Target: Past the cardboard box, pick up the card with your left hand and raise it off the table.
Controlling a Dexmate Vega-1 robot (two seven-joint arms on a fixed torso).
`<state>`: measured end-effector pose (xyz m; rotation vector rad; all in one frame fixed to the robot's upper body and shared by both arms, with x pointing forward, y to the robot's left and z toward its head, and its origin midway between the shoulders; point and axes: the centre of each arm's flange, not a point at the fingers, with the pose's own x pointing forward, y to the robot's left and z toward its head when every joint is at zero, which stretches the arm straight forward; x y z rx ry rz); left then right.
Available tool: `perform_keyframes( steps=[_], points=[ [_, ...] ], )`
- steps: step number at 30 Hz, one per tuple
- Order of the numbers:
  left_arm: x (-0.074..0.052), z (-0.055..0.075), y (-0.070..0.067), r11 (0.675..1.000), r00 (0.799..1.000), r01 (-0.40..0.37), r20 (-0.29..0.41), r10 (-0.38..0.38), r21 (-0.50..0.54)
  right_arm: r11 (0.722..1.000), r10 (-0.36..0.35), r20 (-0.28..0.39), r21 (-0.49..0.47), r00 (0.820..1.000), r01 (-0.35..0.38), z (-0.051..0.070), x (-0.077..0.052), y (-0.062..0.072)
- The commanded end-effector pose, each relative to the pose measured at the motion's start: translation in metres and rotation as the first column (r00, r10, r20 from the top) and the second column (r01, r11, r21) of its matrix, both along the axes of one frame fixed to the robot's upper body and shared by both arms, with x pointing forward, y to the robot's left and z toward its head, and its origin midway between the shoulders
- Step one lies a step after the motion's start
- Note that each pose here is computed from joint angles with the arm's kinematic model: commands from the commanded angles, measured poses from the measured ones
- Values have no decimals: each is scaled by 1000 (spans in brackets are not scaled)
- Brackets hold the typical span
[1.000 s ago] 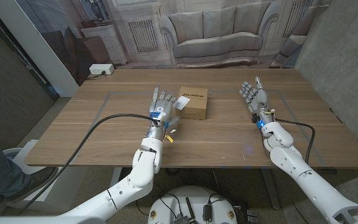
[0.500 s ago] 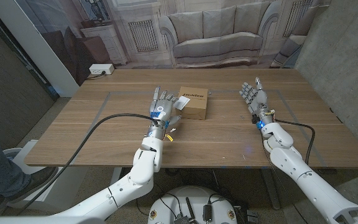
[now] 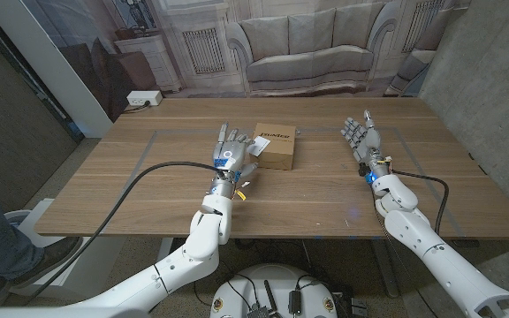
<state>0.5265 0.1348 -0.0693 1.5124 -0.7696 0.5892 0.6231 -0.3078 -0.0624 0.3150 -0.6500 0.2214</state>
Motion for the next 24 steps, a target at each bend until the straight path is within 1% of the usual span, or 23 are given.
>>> perform_keyframes(
  steps=[1,7,11,17,24],
  points=[
    [-2,0,0,1000,1000,1,21,0,-10,1000,4,-3,1,1000,-4,-2,2,-1],
    [-2,-1,1,1000,999,-2,34,3,-14,1000,8,-4,1,1000,-8,-1,3,0],
    [1,-2,1,1000,1000,-5,27,6,-9,1000,9,-5,3,1000,-9,-1,4,1],
    [2,-4,0,1000,999,-11,43,11,-11,1000,10,-7,5,1000,-10,-2,4,1],
    [3,-3,-1,1000,999,-10,37,11,-14,1000,12,-5,3,1000,-12,-2,4,3]
  ],
)
